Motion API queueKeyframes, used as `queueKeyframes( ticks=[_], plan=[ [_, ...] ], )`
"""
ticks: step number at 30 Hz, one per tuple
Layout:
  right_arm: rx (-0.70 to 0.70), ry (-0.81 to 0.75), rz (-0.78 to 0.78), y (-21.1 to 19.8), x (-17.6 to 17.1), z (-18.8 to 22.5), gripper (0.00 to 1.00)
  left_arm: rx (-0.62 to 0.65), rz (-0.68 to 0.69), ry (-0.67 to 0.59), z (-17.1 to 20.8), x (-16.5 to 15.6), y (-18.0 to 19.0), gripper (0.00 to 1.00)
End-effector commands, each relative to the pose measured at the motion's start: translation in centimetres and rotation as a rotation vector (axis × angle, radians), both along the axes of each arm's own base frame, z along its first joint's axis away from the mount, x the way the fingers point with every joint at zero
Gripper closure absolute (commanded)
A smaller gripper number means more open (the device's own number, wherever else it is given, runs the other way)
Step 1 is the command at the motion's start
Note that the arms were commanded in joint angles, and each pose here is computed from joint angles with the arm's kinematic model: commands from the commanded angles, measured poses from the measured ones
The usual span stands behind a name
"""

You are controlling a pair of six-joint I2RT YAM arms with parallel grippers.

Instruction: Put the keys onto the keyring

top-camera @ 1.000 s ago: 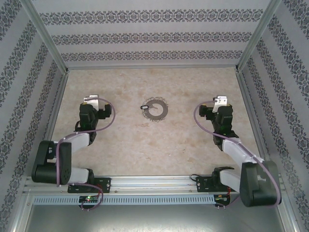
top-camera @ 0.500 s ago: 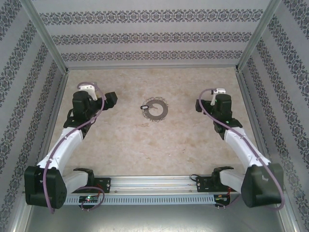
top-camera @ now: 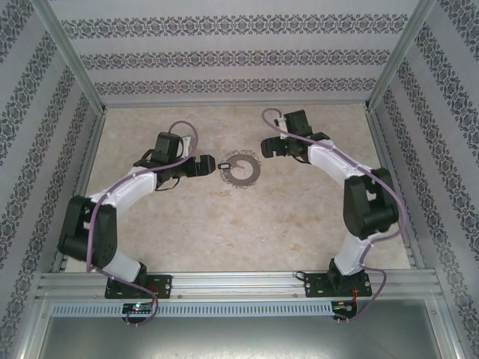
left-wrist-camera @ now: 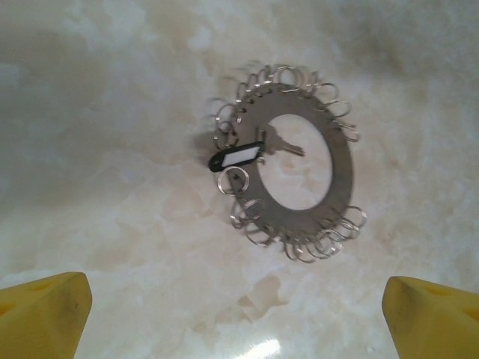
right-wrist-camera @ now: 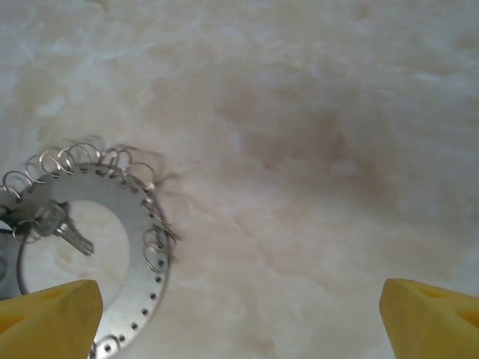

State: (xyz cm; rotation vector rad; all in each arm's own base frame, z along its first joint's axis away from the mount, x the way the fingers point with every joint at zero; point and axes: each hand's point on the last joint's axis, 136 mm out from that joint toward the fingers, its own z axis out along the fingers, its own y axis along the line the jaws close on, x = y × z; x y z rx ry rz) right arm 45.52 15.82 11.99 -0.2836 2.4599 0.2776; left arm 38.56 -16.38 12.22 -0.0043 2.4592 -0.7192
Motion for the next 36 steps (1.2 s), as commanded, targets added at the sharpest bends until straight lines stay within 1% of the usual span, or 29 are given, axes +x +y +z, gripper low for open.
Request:
queueKeyframes(
  ticks=[1,6,11,17,21,23,28,36],
  plan=[
    [0.030,0.088,0.075,2.0,-0.4,-1.3,0.08,0.010,-0.008,0.053,-1.2,1.3,-0.6,0.03],
    [0.048,0.157,0.113,4.1,0.3,-3.6,0.15,-0.019,-0.028,0.065,-1.9,2.7,-1.7,0.08],
    [0.033,0.205,0.118,5.3,1.1,-5.9,0.26,-0.060,-0.044,0.045,-1.2,2.8,-2.4,0.08],
    [0.004,0.220,0.137,5.9,2.0,-6.9,0.39,-0.079,-0.042,0.030,-0.7,2.7,-2.5,0.08],
    [-0.020,0.251,0.147,5.8,1.8,-8.2,0.45,-0.085,-0.045,0.031,-0.7,2.7,-2.6,0.08],
    [-0.031,0.260,0.153,5.8,1.6,-8.6,0.49,-0.087,-0.048,0.030,-0.6,2.7,-2.7,0.08],
    [-0.049,0.272,0.174,5.7,1.5,-9.3,0.57,-0.090,-0.055,0.029,-0.5,2.6,-2.8,0.12],
    [-0.053,0.269,0.215,6.3,1.8,-9.6,0.65,-0.074,-0.055,0.037,-0.7,2.3,-2.5,0.14]
  ],
)
